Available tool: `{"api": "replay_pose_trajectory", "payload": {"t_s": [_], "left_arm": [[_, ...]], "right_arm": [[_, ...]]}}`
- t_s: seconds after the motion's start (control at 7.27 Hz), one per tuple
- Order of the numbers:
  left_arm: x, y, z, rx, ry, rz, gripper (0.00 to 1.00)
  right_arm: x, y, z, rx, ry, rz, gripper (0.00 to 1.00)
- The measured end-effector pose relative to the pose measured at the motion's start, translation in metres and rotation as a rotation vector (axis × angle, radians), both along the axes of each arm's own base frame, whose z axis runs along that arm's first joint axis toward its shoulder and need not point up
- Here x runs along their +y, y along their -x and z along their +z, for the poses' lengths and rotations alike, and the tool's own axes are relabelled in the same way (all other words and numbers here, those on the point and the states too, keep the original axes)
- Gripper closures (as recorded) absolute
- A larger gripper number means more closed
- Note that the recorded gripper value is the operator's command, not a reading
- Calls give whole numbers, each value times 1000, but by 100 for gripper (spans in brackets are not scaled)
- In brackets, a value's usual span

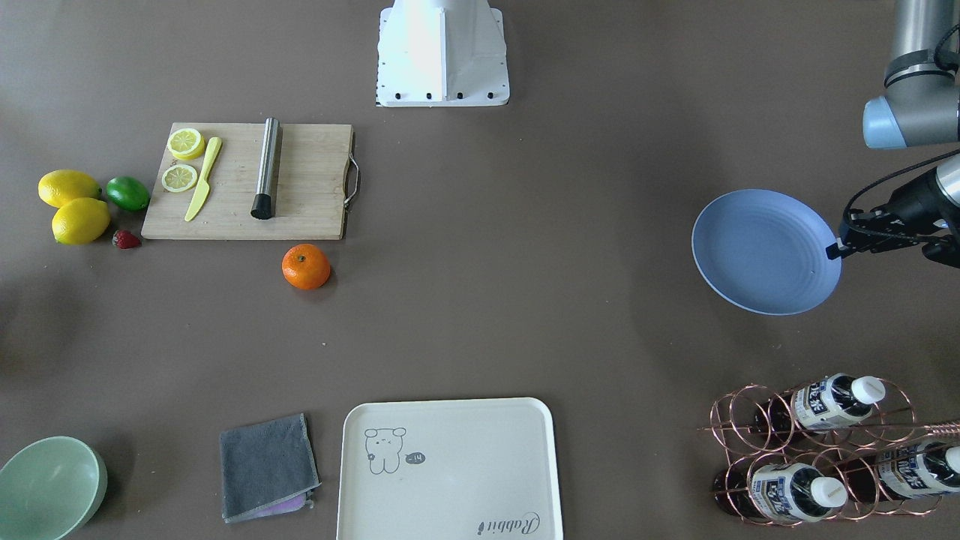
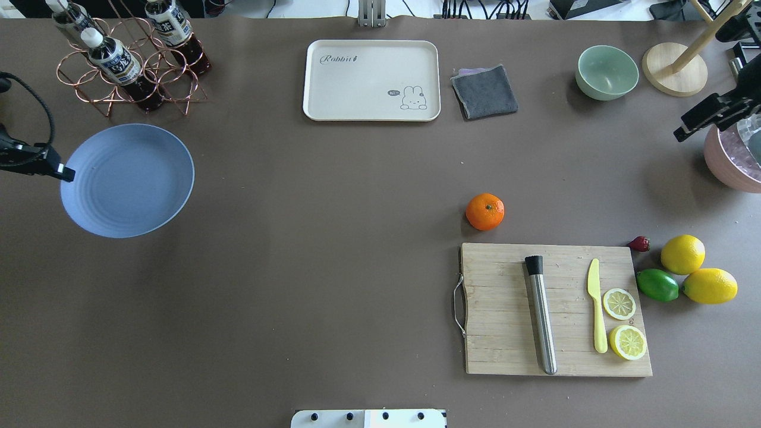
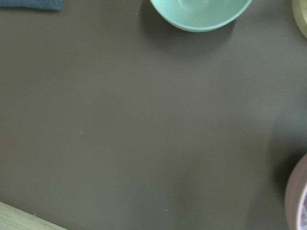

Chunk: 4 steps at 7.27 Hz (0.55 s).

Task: Pick orange to plate
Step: 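Push the blue plate inward with the left gripper while the right reaches the orange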

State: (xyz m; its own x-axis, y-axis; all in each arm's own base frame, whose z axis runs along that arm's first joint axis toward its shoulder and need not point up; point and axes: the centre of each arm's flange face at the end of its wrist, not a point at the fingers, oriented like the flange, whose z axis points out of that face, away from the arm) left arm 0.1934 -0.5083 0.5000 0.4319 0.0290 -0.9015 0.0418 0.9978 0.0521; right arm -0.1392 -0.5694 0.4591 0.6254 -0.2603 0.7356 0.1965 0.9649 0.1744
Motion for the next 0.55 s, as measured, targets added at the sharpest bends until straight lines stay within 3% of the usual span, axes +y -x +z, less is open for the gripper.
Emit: {"api": "replay_pose_trajectory", "payload": {"t_s": [0.28, 0.55], "left_arm": [[18, -112, -81, 17, 52, -43, 100], [57, -218, -142, 49, 89, -62, 100]], "right_arm": [[10, 90, -67, 18, 27, 32, 0], [32, 175, -110, 6, 21, 63, 0]]}}
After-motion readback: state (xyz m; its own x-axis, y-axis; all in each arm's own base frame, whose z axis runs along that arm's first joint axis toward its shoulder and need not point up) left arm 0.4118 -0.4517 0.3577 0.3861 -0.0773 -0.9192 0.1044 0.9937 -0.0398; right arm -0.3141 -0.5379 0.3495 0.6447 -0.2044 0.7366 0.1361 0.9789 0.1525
